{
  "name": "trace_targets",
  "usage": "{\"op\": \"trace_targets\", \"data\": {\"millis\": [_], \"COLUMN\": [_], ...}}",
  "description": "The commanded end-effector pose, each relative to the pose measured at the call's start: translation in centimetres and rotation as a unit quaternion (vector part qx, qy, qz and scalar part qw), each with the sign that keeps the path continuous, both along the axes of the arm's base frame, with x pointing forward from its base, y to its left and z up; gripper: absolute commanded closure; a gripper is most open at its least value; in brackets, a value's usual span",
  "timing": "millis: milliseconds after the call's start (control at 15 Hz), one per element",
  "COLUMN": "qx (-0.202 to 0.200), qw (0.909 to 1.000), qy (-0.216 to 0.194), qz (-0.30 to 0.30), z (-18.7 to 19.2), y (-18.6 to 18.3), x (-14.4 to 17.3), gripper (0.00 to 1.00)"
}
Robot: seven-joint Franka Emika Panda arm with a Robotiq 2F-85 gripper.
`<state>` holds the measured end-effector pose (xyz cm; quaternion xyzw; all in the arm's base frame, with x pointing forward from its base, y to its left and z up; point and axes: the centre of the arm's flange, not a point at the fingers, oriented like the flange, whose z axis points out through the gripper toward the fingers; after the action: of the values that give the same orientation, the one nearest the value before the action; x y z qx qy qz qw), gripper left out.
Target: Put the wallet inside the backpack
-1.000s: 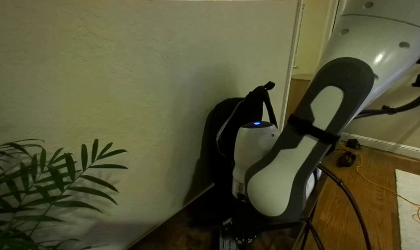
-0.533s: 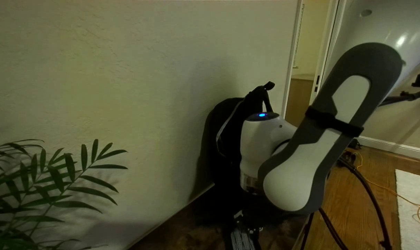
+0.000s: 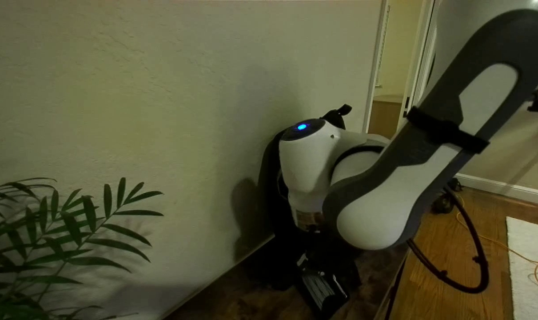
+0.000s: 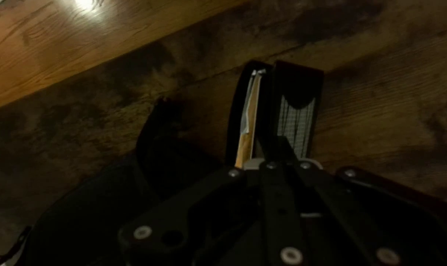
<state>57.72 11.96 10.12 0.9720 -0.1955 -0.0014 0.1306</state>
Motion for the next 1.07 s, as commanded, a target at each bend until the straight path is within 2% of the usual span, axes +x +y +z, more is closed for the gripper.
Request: {"op": "trace_targets", "data": {"millis": [0, 400, 733, 1000], "qx": [-0.047, -0.069, -0.068, -0.07], "qw": [0.9973, 0.9887, 0.9857, 0.9865], "qy": [0.026, 0.058, 0.086, 0.081], "qz": [0.049, 0.12, 0.128, 0.123], "z": [1.9, 1.0, -2.3, -2.2], "y": [3.7, 8.9, 9.3, 9.0], "x": [1.1, 1.7, 0.7, 0.6], "gripper": [0.97, 0.97, 0.97, 0.97]}}
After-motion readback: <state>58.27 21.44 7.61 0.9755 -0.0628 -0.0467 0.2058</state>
